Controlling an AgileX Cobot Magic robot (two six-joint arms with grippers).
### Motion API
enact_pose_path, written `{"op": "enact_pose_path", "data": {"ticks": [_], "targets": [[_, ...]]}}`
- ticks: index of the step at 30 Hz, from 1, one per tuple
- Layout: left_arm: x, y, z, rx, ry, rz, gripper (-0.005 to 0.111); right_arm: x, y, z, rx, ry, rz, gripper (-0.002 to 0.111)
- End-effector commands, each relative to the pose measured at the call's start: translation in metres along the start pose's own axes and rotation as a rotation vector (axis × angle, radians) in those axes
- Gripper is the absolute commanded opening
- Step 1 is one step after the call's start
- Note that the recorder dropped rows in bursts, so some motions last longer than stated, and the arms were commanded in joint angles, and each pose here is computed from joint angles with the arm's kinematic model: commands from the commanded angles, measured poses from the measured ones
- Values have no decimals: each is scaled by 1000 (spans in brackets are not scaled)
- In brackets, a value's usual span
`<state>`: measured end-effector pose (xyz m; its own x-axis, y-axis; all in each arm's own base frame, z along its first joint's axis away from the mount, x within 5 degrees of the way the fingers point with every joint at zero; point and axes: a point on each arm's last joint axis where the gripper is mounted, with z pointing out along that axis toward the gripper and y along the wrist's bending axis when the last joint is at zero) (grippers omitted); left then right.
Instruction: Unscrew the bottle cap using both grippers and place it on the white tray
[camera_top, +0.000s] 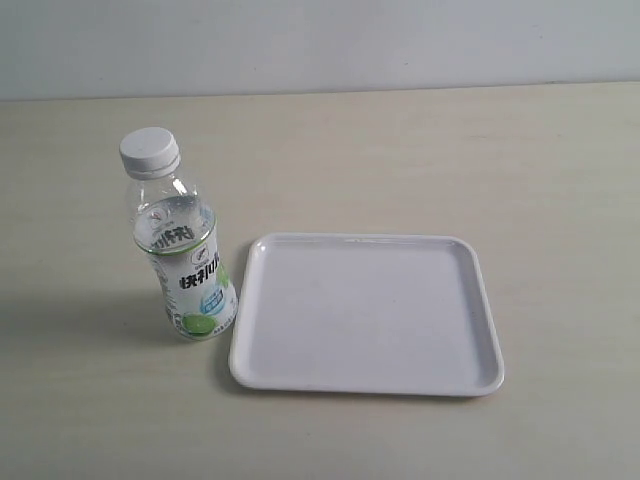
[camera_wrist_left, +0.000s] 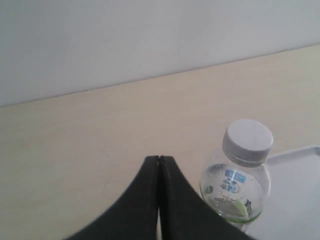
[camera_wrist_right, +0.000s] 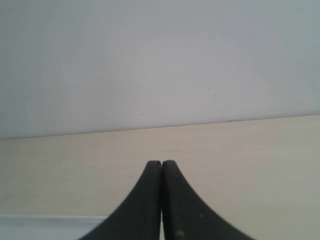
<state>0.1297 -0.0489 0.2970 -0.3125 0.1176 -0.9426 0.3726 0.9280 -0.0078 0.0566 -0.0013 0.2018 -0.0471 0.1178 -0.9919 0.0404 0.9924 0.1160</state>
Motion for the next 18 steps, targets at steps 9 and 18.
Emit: {"op": "enact_pose_path", "data": {"ticks": [9,18], "targets": [[86,12,8,-126,-280,-88,0,1,-1,0,6,-8,-9,0],[97,-15,6,139,-279,125,0,1,-1,0,6,-8,-9,0]]}}
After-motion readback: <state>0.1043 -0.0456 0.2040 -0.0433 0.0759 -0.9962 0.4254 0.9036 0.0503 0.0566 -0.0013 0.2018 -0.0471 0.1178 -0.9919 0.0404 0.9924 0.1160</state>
